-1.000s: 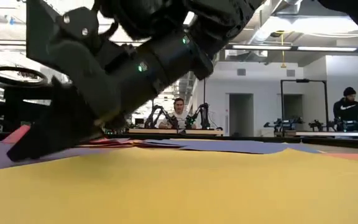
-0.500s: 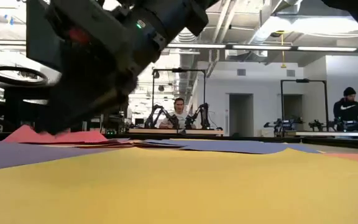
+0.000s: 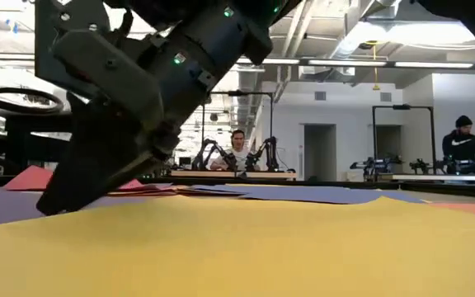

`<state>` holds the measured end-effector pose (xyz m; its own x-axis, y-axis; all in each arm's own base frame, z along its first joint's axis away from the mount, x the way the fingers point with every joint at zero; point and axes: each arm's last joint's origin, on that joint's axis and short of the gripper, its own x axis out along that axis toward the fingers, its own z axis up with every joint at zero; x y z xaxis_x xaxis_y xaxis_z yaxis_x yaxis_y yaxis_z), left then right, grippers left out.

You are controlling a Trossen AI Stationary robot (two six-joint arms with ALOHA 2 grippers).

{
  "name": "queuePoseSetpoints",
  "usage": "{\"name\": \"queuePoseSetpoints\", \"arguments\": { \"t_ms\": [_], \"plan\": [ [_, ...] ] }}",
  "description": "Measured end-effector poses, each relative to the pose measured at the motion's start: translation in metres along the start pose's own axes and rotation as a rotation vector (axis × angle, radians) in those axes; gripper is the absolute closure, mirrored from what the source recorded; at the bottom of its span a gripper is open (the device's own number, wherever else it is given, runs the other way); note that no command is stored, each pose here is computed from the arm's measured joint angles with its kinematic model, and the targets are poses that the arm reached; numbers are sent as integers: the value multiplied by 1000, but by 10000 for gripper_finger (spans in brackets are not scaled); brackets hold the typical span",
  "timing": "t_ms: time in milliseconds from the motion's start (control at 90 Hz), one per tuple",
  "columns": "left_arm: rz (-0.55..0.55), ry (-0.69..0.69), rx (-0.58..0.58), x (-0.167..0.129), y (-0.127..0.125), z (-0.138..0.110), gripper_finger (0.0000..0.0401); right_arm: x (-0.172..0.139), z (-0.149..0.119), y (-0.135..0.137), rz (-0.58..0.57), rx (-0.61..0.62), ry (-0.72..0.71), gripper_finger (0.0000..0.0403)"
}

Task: Organize paper
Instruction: Stack the violet paper on top of the violet paper

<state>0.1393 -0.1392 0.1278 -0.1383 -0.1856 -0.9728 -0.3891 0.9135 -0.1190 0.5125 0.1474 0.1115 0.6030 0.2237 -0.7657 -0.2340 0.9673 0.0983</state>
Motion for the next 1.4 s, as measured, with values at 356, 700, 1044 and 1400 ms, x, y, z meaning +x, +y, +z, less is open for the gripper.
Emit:
{"name": "queuePoseSetpoints", "arguments": {
  "t_ms": [356,700,1044,1400],
  "plan": [
    [0,-1,0,-1,0,0,401,-4,4,-6,1,-34,-10,257],
    [161,-83,-37,-32,-5,-1,401,-6,2,-13,-13,-23,15,257],
    [44,-274,-49,-84,-21,-3,401,-30,27,-11,-20,-99,96,257],
    [-209,-449,-12,-82,-64,-13,401,-62,36,-37,-48,-97,170,257]
  ]
}}
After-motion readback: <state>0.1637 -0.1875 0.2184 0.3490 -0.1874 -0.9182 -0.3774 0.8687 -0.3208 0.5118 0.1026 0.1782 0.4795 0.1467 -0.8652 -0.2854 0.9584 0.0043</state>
